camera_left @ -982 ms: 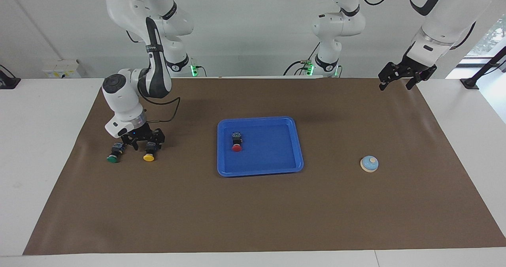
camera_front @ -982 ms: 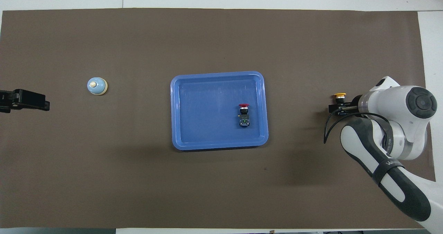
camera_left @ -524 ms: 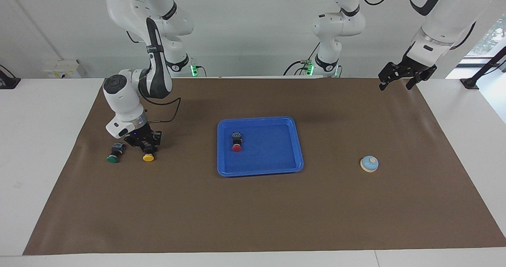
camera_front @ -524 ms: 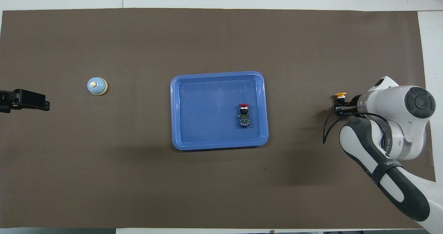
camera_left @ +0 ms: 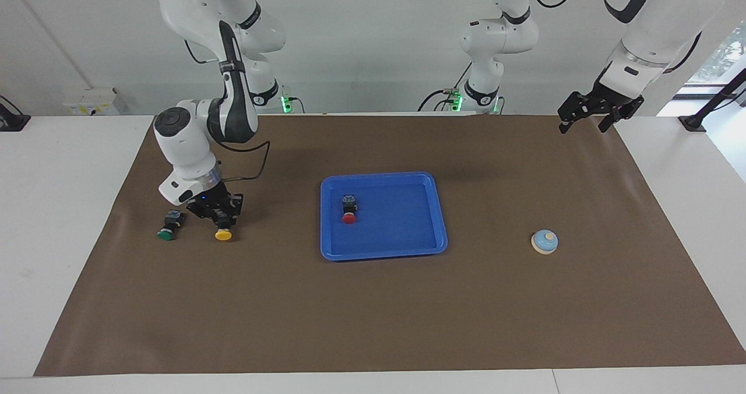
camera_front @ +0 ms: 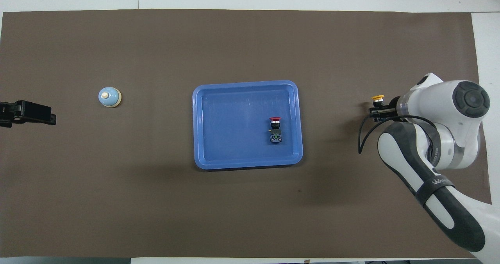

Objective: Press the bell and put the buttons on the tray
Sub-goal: 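Place the yellow button in the tray beside the red one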

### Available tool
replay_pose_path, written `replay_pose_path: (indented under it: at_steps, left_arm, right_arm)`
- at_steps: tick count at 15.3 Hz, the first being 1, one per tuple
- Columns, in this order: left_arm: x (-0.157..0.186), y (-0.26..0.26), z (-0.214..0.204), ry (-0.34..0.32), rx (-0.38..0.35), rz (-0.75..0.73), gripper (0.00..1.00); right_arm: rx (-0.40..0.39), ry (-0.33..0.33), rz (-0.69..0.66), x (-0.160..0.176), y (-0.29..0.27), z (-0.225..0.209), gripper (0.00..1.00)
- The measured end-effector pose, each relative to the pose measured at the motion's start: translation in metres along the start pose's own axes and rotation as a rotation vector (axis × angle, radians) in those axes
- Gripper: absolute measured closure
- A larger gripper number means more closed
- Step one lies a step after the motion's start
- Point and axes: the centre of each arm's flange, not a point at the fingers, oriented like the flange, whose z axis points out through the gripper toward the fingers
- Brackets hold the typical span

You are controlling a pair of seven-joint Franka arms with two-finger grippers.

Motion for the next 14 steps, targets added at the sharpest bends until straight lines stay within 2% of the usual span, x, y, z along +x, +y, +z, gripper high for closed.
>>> replay_pose_path:
  at_steps: [3, 5, 11, 14]
  left_arm:
    - [0.000, 0.000, 0.000, 0.000, 0.000, 0.000, 0.00]
    - [0.000, 0.000, 0.000, 0.000, 0.000, 0.000, 0.00]
    - [0.000, 0.000, 0.000, 0.000, 0.000, 0.000, 0.00]
    - [0.000, 0.000, 0.000, 0.000, 0.000, 0.000, 0.00]
  right_arm:
    - [0.014, -0.004, 0.058, 0.024, -0.087, -0.052, 0.59]
    - [0.030, 0.016, 0.075, 0.023, -0.152, -0.070, 0.59]
    - [0.042, -0.017, 0.047, -0.012, -0.305, -0.071, 0.59]
    - [0.039, -0.034, 0.041, -0.013, -0.362, -0.042, 0.59]
